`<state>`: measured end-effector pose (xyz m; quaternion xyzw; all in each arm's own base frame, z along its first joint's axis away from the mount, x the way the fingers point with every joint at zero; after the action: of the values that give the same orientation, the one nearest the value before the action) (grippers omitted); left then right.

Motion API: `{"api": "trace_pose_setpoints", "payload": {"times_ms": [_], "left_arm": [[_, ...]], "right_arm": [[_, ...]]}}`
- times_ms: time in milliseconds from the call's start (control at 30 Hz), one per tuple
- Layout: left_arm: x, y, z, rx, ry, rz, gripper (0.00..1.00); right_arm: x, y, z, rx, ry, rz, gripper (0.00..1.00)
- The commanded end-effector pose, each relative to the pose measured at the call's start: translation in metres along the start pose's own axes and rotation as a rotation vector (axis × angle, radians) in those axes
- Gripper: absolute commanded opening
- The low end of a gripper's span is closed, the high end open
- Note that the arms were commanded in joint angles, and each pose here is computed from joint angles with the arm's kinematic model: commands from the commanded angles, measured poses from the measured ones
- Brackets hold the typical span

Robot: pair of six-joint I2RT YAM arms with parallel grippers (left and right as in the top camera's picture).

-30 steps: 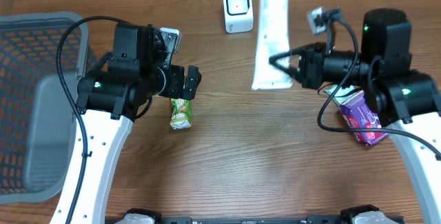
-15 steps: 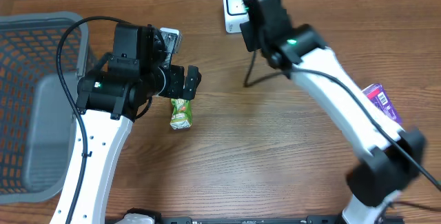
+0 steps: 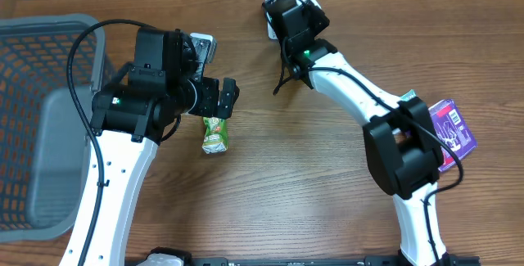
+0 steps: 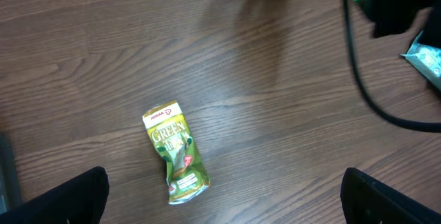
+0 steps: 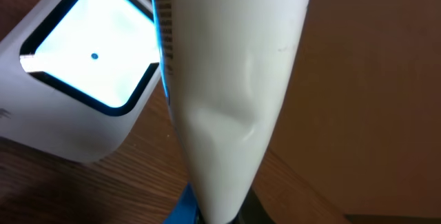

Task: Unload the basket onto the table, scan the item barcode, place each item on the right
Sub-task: 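Hold the white tube in front of the white scanner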

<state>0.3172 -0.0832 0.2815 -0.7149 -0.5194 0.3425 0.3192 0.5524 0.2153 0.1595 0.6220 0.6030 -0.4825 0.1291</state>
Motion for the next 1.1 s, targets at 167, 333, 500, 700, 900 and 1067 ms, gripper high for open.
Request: {"api": "trace_pose_setpoints", "payload": {"times_ms": [167,333,500,700,900,1067], "left_arm": [[-0.002,-0.011,-0.005,-0.035,0.021,0.002,1.00],[-0.002,-0.011,-0.005,-0.035,0.021,0.002,1.00],[-0.002,-0.011,-0.005,-0.035,0.021,0.002,1.00],[-0.002,-0.011,-0.005,-0.035,0.021,0.002,0.99],[-0.002,-0.011,-0.005,-0.035,0.021,0.002,1.00],[-0.002,-0.011,-0.005,-0.035,0.021,0.002,1.00]], "right_arm": [[0.004,0.019,0.011,0.036,-0.063,0.036,0.04],[-0.003,0.028,0.024,0.072,-0.063,0.046,0.04],[-0.005,0.033,0.040,0.125,-0.093,0.027,0.04],[0.001,0.028,0.035,0.120,-0.104,0.028,0.04],[0.022,0.005,0.013,0.078,-0.128,0.029,0.04],[0.036,-0.033,-0.003,0.035,0.035,-0.159,0.04]]}}
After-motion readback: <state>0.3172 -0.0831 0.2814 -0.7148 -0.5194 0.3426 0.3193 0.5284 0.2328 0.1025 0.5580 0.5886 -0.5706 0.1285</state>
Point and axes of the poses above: each gripper's point midway between its finger pads, its own y axis out along the fingers, its own x axis along the line the jaws close on, z = x × y, the point moved 3 cm from there along -y, back along the fingers, and after that the axes turned 2 degrees about -y, right-handed, at the moved point
